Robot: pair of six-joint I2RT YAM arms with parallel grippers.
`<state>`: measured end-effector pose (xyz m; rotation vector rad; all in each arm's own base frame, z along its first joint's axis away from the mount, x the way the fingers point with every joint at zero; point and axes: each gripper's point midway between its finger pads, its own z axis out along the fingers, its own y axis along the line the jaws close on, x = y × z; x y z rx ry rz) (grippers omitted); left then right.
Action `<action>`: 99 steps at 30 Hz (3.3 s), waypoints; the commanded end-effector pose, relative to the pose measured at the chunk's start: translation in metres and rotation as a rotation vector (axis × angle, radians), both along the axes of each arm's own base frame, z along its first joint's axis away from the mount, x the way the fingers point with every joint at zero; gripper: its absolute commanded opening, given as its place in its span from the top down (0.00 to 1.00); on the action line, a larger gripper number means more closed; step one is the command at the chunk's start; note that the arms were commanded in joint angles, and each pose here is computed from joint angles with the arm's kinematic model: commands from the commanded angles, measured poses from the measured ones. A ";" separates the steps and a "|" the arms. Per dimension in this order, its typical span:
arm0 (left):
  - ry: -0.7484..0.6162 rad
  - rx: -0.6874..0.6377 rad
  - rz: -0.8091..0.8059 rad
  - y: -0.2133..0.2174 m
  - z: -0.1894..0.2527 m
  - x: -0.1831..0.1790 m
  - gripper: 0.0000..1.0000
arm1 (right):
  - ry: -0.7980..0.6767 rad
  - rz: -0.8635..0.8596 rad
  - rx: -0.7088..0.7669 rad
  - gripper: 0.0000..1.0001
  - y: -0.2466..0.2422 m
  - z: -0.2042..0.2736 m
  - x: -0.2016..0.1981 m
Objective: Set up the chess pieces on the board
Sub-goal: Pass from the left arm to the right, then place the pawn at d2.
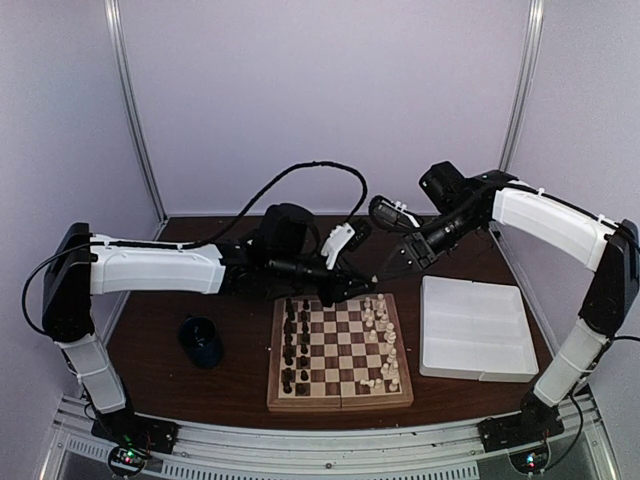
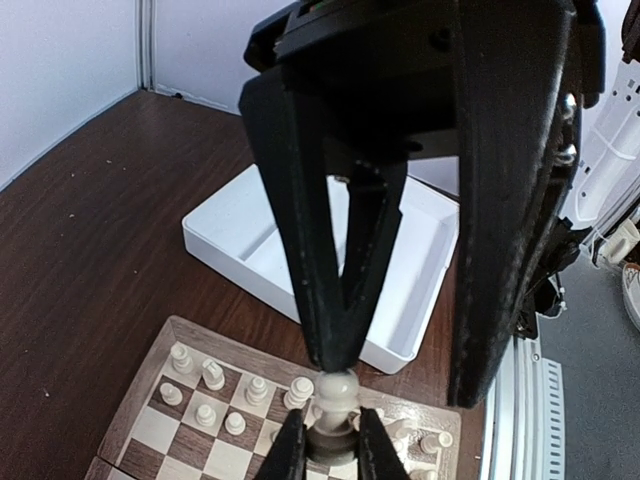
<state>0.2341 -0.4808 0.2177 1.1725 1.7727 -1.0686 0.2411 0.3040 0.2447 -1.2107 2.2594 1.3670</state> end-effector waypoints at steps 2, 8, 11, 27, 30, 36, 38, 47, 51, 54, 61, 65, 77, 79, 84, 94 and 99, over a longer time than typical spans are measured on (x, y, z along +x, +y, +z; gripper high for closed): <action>-0.050 -0.098 -0.021 -0.003 0.036 -0.007 0.91 | -0.044 -0.010 0.009 0.60 0.006 0.005 0.009; -0.057 -0.105 -0.019 -0.003 0.039 -0.006 0.91 | -0.033 -0.027 -0.020 0.60 0.005 -0.002 0.013; -0.057 -0.109 -0.019 -0.004 0.040 -0.006 0.91 | -0.024 -0.032 -0.028 0.59 0.005 -0.007 0.014; -0.085 -0.041 0.123 0.012 0.026 0.013 0.46 | -0.073 -0.026 -0.070 0.87 0.003 -0.014 0.019; -0.123 0.007 0.166 0.034 0.020 0.011 0.03 | -0.167 -0.011 -0.180 0.87 -0.006 -0.028 0.022; -0.199 0.072 0.382 0.100 0.022 0.018 0.02 | -0.341 0.124 -0.412 0.88 -0.005 -0.076 0.004; -0.215 0.072 0.510 0.125 0.031 0.027 0.03 | -0.394 0.187 -0.495 0.88 -0.004 -0.095 -0.004; -0.192 -0.006 0.683 0.179 0.056 0.028 0.04 | -0.547 0.344 -0.722 0.88 0.000 -0.143 -0.019; -0.175 0.025 0.675 0.180 0.051 0.026 0.08 | -0.561 0.356 -0.769 0.88 -0.001 -0.154 -0.017; -0.167 0.024 0.667 0.178 0.050 0.025 0.10 | -0.553 0.363 -0.783 0.88 -0.001 -0.160 -0.016; -0.166 0.022 0.664 0.178 0.049 0.024 0.11 | -0.548 0.368 -0.786 0.88 0.003 -0.165 -0.016; -0.160 0.035 0.656 0.176 0.045 0.024 0.11 | -0.539 0.380 -0.778 0.88 0.006 -0.167 -0.019; -0.157 0.045 0.635 0.172 0.040 0.023 0.12 | -0.540 0.373 -0.797 0.87 0.011 -0.176 -0.014; -0.155 0.046 0.630 0.172 0.039 0.022 0.12 | -0.540 0.368 -0.801 0.87 0.011 -0.176 -0.013; -0.151 0.050 0.625 0.171 0.037 0.022 0.12 | -0.530 0.370 -0.804 0.83 0.012 -0.179 -0.013; -0.152 0.061 0.617 0.169 0.035 0.022 0.12 | -0.533 0.369 -0.794 0.74 0.012 -0.170 -0.017; -0.143 0.114 0.596 0.168 0.026 0.020 0.14 | -0.576 0.332 -0.782 0.69 0.009 -0.142 -0.013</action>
